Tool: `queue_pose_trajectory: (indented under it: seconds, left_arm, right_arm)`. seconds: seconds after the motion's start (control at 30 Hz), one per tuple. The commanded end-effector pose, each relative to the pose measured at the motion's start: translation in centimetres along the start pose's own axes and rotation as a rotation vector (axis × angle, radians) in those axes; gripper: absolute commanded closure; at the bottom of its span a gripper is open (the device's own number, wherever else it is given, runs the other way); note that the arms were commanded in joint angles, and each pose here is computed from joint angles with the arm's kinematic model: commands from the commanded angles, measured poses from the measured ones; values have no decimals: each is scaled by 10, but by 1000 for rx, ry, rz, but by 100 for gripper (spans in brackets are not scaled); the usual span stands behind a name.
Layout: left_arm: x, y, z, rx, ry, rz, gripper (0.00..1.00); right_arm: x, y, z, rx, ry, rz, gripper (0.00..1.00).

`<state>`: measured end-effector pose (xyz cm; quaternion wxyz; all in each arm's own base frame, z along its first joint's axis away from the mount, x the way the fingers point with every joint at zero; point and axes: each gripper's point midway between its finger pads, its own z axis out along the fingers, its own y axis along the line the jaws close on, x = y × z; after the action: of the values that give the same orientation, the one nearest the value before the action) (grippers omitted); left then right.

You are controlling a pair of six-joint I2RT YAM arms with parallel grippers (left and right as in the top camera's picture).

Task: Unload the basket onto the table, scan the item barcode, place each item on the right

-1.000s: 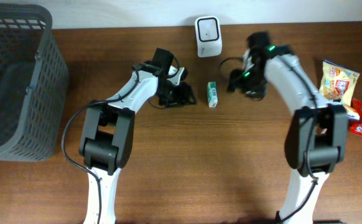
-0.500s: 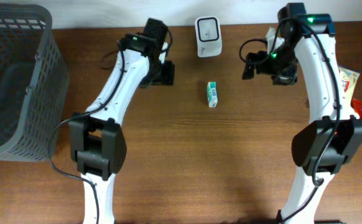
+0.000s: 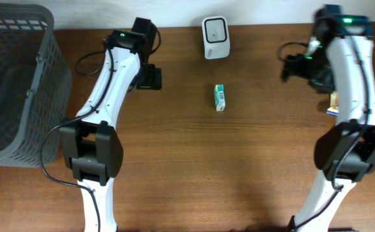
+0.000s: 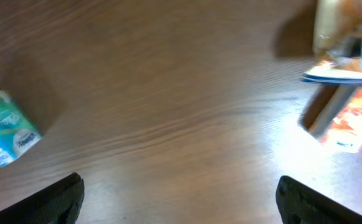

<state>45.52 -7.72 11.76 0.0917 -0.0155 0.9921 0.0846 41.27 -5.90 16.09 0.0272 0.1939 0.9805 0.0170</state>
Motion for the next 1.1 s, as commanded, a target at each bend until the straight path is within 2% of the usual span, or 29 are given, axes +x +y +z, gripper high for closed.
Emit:
queue_pose_trajectory:
  seconds: [0.0, 0.1, 0.17, 0.3, 0.37, 0.4, 0.6, 0.8, 1.07]
  left_arm:
    - [4, 7, -1, -17, 5, -18, 1]
    - [6, 7, 2, -20, 13, -16, 1]
    - [7, 11, 4, -34, 18, -18, 1]
    - [8, 14, 5, -36, 27, -24, 1]
    - [8, 17, 5, -37, 29, -29, 1]
    - [8, 17, 5, -38, 29, -30, 1]
    - [10, 23, 6, -50, 42, -36, 1]
    - [12, 33, 7, -56, 58, -53, 1]
    - [15, 42, 9, -63, 75, -68, 1]
  right_arm:
    - [6, 23, -26, -225, -18, -116, 2]
    - [11, 37, -27, -274, -11, -188, 2]
    - [15, 49, -26, -276, -5, -216, 16]
    - [24, 79, -25, -282, -6, -292, 59]
    - [31, 105, -24, -288, -18, -361, 90]
    - [33, 115, -24, -292, -26, -386, 96]
    - [55, 188, -12, -323, -54, -560, 96]
    - [75, 236, 46, -253, -31, -592, 96]
    - [74, 246, 107, -144, -17, -527, 96]
